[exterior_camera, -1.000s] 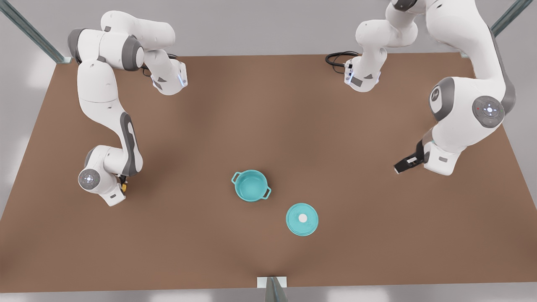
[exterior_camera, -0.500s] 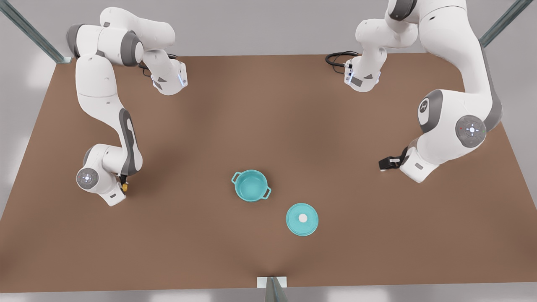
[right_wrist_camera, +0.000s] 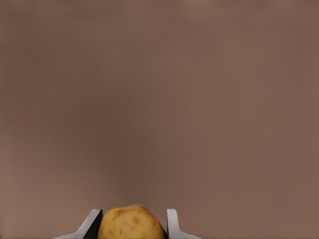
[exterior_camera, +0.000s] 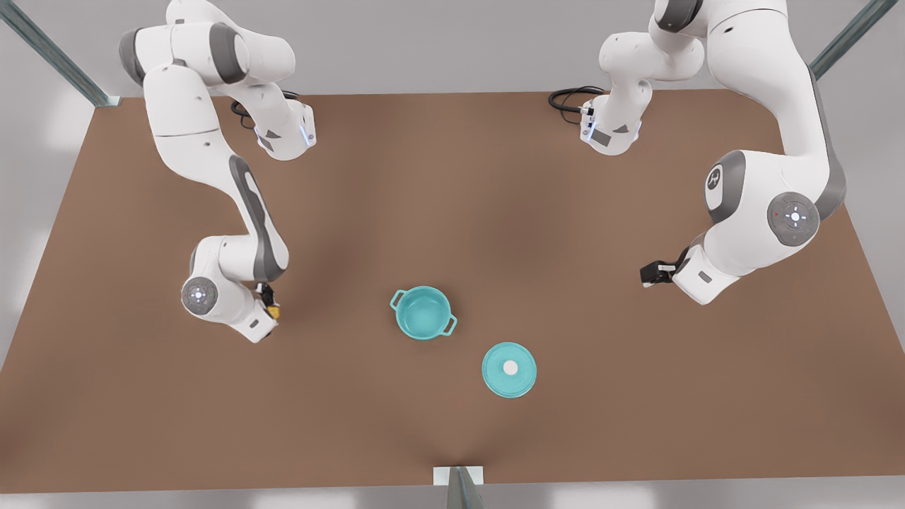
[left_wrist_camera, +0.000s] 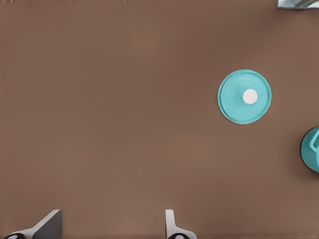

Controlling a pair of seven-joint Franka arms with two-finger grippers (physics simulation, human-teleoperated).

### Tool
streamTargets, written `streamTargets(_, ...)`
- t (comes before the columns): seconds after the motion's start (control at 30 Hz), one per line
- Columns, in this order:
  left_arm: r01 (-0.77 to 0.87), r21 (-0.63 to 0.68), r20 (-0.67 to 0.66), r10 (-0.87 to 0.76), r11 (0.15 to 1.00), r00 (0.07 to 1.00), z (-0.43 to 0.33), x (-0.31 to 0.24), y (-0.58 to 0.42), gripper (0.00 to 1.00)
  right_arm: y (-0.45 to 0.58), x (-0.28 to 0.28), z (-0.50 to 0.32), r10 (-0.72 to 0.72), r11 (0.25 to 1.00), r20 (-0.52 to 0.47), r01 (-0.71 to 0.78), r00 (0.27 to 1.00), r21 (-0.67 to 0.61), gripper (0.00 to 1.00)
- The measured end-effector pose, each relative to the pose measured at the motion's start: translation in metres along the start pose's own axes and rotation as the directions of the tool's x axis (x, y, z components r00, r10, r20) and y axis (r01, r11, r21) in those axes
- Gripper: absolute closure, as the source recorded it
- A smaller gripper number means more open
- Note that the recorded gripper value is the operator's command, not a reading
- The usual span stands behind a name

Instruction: Open the pot lid and put the potato into the pot

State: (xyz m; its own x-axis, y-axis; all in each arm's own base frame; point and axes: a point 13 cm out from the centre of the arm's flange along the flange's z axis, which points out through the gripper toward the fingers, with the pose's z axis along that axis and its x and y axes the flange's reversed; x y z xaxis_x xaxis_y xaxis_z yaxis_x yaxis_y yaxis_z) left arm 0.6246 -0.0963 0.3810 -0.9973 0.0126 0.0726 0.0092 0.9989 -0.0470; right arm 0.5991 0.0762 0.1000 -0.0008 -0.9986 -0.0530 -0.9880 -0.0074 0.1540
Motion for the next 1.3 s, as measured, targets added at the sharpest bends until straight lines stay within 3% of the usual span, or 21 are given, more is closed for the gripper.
streamTargets(0.33, -0.032, -0.015, 0.001, 0.033, 0.999, 0.999, 0.001, 0.0, 0.002, 0.0, 0.022, -0.122, -0.004, -0.068, 0.996, 0.16, 0.076, 0.985, -0.044, 0.45)
streamTargets(0.67, -0.056, -0.028, -0.005, 0.056, 0.998, 0.998, 0.005, 0.0, -0.005, 0.0, 0.026, -0.27, -0.028, -0.131, 0.99, 0.307, 0.141, 0.943, -0.01, 0.45)
streamTargets(1.1, -0.045, -0.022, 0.008, 0.045, 0.999, 0.999, 0.0, -0.004, -0.001, 0.0, 0.004, -0.382, -0.003, -0.12, 0.992, 0.367, 0.124, 0.922, 0.013, 0.45)
streamTargets(1.13, -0.045, -0.023, 0.015, 0.046, 0.999, 0.999, -0.002, -0.007, -0.001, 0.0, 0.003, -0.386, -0.001, -0.114, 0.993, 0.368, 0.118, 0.923, 0.012, 0.34)
streamTargets(1.17, -0.048, -0.023, 0.021, 0.048, 0.999, 0.999, -0.004, -0.009, -0.003, 0.0, 0.002, -0.387, 0.0, -0.106, 0.994, 0.369, 0.11, 0.923, 0.012, 0.0)
streamTargets(1.3, -0.051, -0.026, 0.027, 0.051, 0.998, 0.998, -0.005, -0.013, -0.004, 0.0, -0.007, -0.382, -0.012, -0.07, 0.997, 0.373, 0.067, 0.925, 0.021, 0.0)
